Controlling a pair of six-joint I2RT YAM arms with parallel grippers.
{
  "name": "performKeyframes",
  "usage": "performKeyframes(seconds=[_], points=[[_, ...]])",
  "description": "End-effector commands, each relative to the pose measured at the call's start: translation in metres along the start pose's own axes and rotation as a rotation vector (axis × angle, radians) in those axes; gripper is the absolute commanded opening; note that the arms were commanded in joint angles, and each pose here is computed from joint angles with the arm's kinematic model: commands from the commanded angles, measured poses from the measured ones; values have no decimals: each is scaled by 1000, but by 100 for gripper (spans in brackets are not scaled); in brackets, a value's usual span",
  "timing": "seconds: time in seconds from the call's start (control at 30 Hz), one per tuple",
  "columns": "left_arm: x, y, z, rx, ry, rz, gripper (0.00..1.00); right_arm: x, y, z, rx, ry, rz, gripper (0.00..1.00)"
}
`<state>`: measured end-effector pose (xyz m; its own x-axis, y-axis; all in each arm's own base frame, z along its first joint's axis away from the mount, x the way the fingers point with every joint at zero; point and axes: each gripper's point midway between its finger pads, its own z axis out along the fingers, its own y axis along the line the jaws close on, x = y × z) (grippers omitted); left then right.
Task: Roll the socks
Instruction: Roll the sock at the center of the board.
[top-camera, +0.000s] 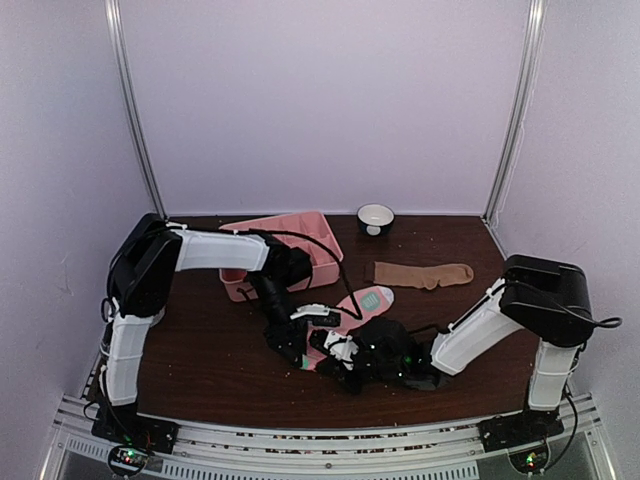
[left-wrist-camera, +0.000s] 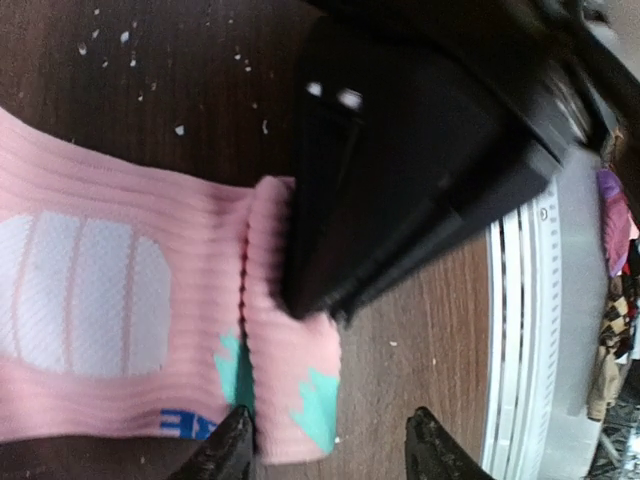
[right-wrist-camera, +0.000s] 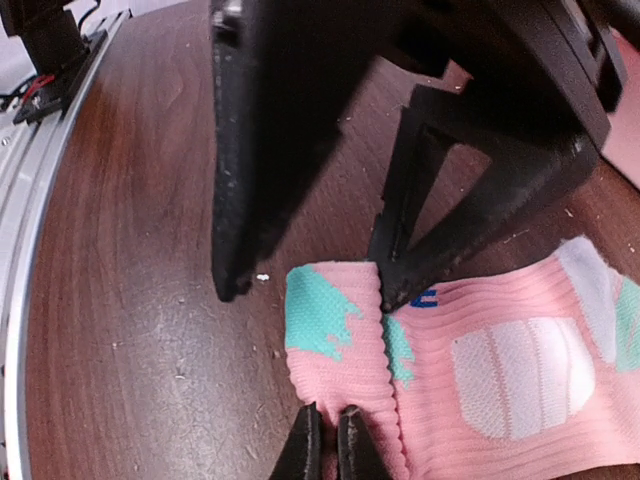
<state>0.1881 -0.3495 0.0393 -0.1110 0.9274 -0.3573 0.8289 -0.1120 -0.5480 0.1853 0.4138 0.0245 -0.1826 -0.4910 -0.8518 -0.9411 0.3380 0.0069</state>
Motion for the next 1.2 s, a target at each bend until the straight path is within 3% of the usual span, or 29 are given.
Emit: performKeyframes(seconds=[0.0,0.23,0.6,0.8,1.03,1.1,1.17], points=[[-8,2,-18,-116,-48,152,50,94,8,-12,-93,269,220,0],[-14,-20,-12,-140,-95,299,48,99,6,-14,-149,278,352,0],[-8,-27,27,-137,-5,376,45,110,-9,-13,-132,295,544,0],[-18,-31,5,-229,-61,372,53,121,-18,-10,-77,338,604,0],[-17,-56,-15,-215,-138,377,52,122,-28,-12,-9,361,669,0],[-11,-54,-14,-227,-141,350,51,120,-28,-13,-5,335,683,0],[-12,-41,-30,-251,-234,257,51,121,-29,-14,3,330,693,0]])
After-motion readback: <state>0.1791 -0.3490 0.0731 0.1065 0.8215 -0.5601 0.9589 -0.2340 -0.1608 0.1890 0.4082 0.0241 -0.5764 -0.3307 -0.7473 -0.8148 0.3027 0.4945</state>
